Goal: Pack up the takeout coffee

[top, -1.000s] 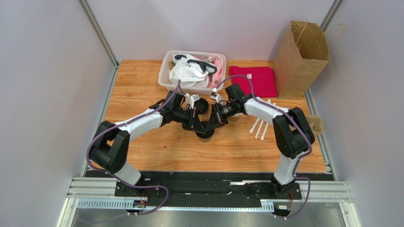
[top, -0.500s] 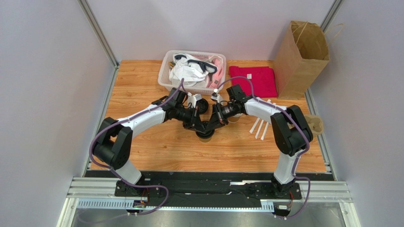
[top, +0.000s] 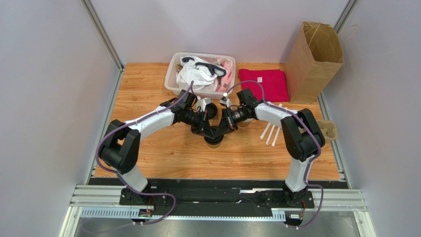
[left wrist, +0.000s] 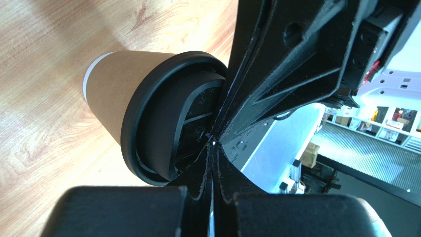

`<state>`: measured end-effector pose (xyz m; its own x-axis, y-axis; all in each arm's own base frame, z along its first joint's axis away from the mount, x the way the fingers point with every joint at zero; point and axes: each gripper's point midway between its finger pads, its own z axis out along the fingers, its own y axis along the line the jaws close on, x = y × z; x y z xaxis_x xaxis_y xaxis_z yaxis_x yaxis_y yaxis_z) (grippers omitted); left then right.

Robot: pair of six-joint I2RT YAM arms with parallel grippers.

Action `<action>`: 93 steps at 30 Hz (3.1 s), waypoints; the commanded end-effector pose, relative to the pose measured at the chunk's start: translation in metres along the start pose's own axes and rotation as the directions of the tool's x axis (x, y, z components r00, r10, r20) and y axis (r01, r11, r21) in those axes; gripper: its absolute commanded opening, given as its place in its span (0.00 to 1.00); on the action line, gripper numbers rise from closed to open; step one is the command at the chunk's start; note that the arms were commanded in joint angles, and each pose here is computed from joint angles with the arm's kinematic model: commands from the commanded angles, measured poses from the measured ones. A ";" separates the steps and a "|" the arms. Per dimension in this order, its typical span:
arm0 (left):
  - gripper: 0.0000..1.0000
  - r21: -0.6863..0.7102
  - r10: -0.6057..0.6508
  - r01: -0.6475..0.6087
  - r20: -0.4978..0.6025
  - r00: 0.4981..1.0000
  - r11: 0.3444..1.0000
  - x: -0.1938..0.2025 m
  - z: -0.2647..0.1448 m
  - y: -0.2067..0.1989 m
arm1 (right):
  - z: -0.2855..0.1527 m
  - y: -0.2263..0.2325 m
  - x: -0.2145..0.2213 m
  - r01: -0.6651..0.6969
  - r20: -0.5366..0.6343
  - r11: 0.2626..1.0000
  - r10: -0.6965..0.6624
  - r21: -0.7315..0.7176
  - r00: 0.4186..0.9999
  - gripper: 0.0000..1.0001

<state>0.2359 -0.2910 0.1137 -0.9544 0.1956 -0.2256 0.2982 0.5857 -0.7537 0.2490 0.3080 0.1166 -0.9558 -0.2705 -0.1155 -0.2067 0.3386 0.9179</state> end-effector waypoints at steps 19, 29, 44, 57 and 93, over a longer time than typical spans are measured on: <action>0.00 -0.341 -0.026 0.019 -0.016 1.000 0.940 0.007 0.016 0.093 | -0.005 -0.049 -0.007 -0.010 0.056 0.978 -0.002 0.210 0.998 0.00; 0.00 -0.346 -0.037 0.026 -0.024 0.999 0.938 0.010 0.017 0.095 | 0.002 -0.082 -0.004 -0.093 0.059 0.969 0.082 0.229 0.995 0.00; 0.00 -0.289 -0.010 0.004 -0.019 1.000 0.957 0.001 0.017 0.080 | -0.006 -0.056 -0.016 -0.001 0.066 0.978 -0.013 0.209 0.998 0.00; 0.00 -0.066 0.087 -0.083 0.068 0.994 0.994 -0.018 0.004 0.017 | -0.020 0.034 -0.024 0.124 0.073 0.991 -0.127 0.048 0.989 0.06; 0.00 0.063 -0.066 0.060 0.103 0.992 0.996 -0.046 0.007 0.034 | -0.010 -0.039 -0.011 0.080 0.028 0.967 -0.089 0.240 0.996 0.00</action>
<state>0.2849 -0.2942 0.1188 -0.9576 0.0974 -0.2712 0.2830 0.4944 -0.8219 0.2663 0.2972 0.1210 -0.9433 -0.2555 -0.2119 -0.3076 0.4324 0.8476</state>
